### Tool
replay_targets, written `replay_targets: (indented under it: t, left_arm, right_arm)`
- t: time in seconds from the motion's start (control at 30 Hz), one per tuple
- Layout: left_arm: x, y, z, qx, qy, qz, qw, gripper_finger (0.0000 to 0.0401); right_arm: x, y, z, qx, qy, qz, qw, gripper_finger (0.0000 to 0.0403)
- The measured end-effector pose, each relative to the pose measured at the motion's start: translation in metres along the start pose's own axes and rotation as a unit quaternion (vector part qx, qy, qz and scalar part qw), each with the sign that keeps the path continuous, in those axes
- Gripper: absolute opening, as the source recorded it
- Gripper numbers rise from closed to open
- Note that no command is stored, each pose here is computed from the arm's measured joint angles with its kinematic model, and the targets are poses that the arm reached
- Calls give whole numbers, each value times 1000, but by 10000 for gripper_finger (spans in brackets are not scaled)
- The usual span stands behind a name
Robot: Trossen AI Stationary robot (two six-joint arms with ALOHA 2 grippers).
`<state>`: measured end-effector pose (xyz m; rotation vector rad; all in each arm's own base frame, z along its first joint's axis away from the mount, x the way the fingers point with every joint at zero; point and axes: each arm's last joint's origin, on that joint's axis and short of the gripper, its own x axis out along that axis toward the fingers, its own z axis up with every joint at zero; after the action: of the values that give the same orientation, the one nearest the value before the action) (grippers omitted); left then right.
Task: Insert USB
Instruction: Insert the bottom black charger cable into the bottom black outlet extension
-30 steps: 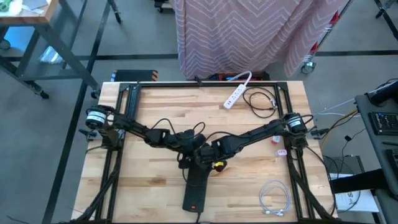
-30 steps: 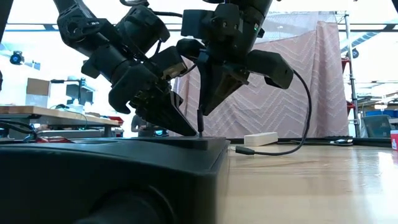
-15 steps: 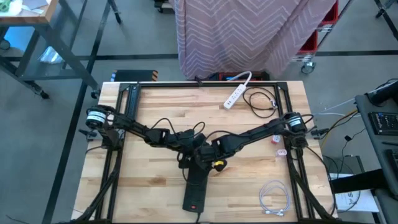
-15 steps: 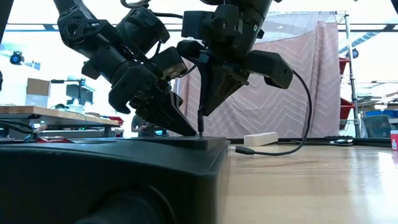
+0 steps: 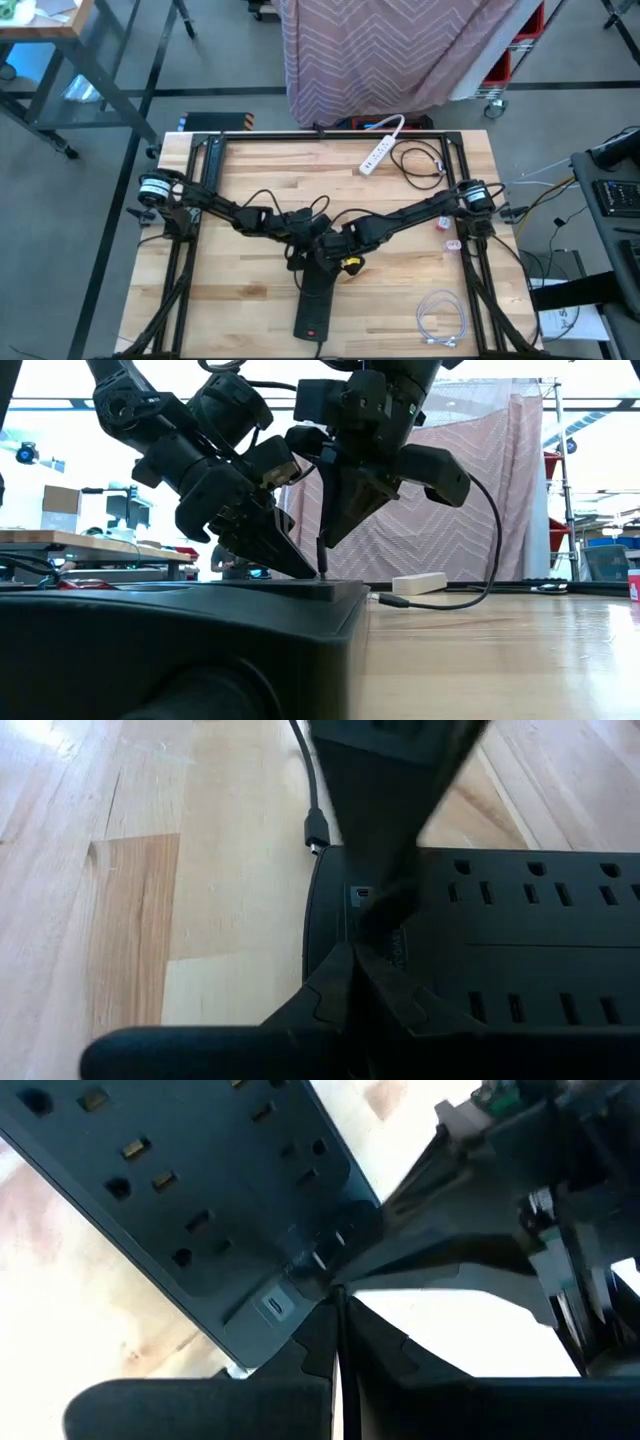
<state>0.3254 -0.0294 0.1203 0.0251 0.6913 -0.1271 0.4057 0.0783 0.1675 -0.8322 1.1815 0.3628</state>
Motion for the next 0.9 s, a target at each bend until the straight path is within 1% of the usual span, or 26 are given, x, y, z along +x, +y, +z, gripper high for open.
replay_targets:
  t: [0.07,0.17,0.33,0.57,0.7,0.8,0.9]
  left_arm:
    - [0,0,0,1,0,-2,1000,0]
    - [0,0,0,5,0,-4,1000,0]
    - [0,0,-1,3,-1,-6,1000,0]
    - [0,1,-1,3,-1,-7,1000,0]
    - [0,1,-1,6,-1,-7,1000,0]
    - [0,2,-1,5,0,-6,1000,0]
    - [0,2,-1,5,0,-5,1000,0]
  right_arm:
    - [1,0,-3,0,17,-9,1000,0]
    - [4,-1,-6,0,25,-4,1000,0]
    - [5,-1,-7,4,15,8,1000,0]
    - [2,-1,-6,9,4,10,1000,0]
    - [-9,-4,-4,9,4,-9,1000,0]
    - [-18,-7,-2,13,-8,-14,1000,18]
    - [-27,-10,0,33,-30,-4,999,60]
